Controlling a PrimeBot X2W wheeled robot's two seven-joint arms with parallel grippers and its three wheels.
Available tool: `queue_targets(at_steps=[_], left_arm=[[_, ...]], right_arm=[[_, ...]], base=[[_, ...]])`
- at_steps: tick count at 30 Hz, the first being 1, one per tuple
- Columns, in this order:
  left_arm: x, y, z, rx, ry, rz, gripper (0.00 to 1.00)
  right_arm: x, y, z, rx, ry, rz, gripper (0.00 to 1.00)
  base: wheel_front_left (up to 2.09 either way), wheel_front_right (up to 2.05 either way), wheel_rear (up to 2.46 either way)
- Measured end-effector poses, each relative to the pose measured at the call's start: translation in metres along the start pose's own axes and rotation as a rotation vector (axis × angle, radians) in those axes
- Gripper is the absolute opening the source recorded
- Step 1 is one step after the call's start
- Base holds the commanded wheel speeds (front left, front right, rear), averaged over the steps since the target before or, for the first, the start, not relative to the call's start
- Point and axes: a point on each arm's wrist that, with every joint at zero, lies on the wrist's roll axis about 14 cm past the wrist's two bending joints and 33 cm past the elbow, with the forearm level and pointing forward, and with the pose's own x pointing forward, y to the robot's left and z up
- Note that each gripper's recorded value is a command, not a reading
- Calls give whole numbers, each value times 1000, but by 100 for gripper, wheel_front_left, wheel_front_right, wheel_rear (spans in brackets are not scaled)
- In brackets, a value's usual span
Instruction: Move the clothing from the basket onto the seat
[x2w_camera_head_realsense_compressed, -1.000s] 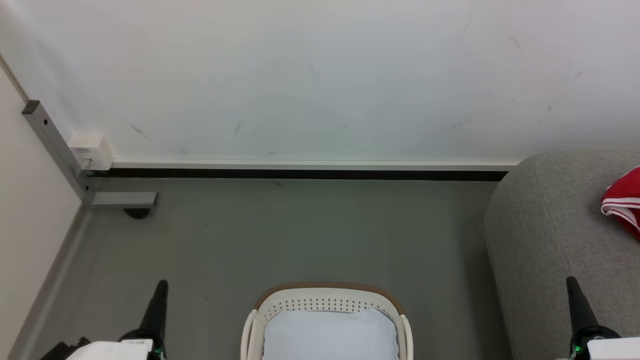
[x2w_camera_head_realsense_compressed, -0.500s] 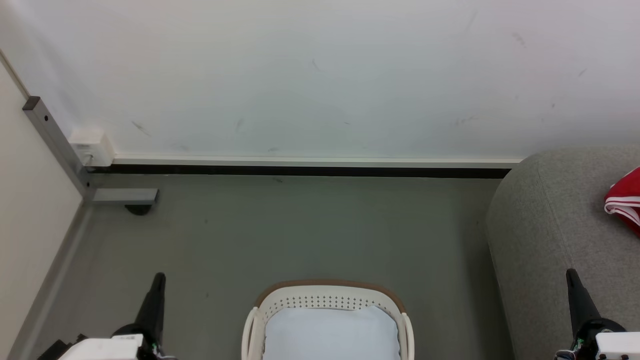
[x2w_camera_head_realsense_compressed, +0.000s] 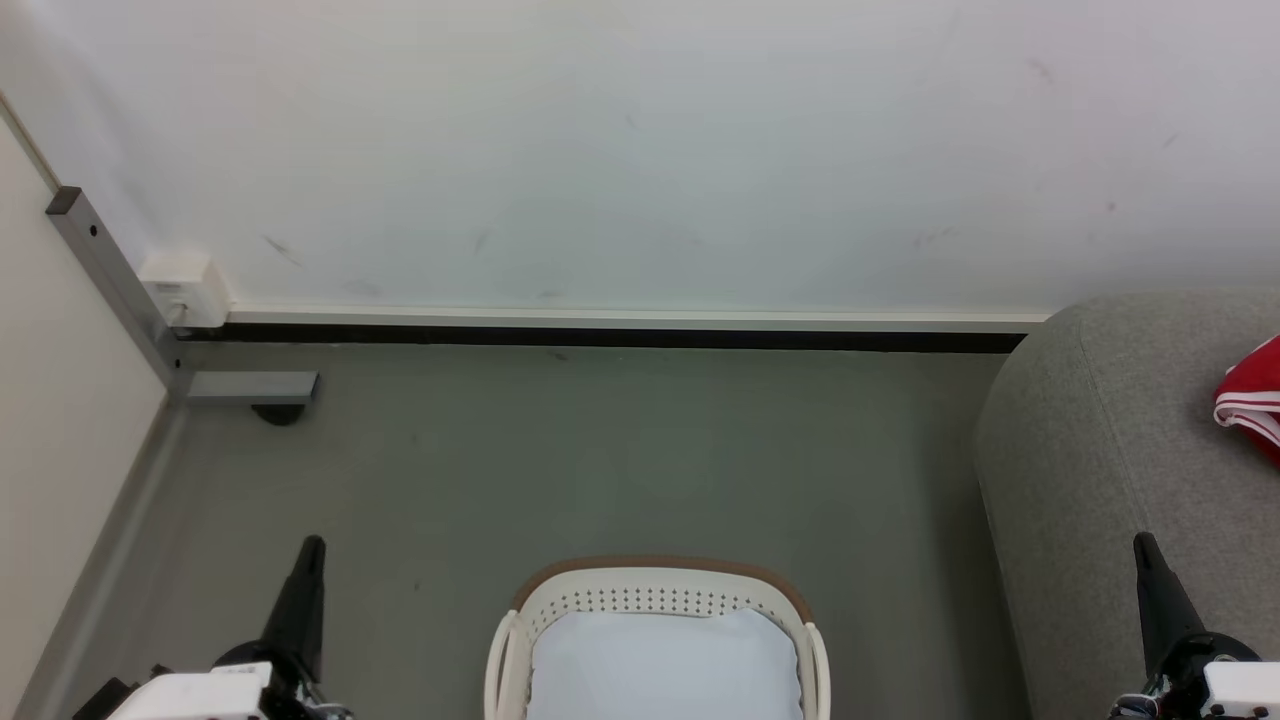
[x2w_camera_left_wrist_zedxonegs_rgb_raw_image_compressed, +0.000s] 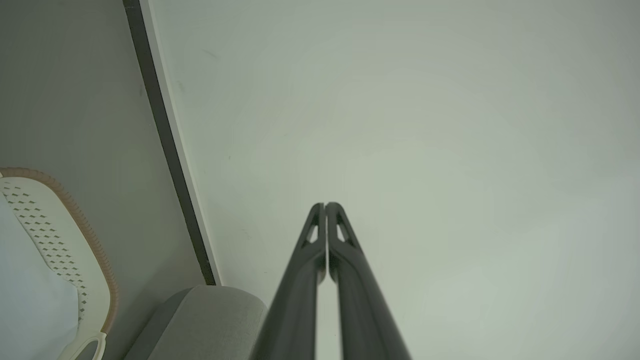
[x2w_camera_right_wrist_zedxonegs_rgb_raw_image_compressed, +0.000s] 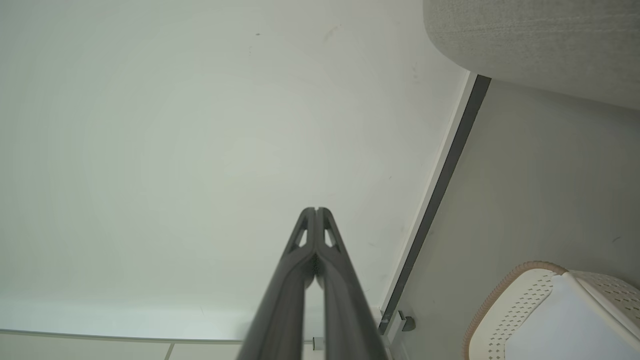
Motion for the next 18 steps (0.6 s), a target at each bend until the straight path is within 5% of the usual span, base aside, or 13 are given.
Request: queue_targets(at_steps=[18], left_arm=[[0, 0, 0, -1, 0, 0, 0]], right_arm=[[0, 0, 0, 0, 0, 0, 0]], base=[[0, 0, 0]])
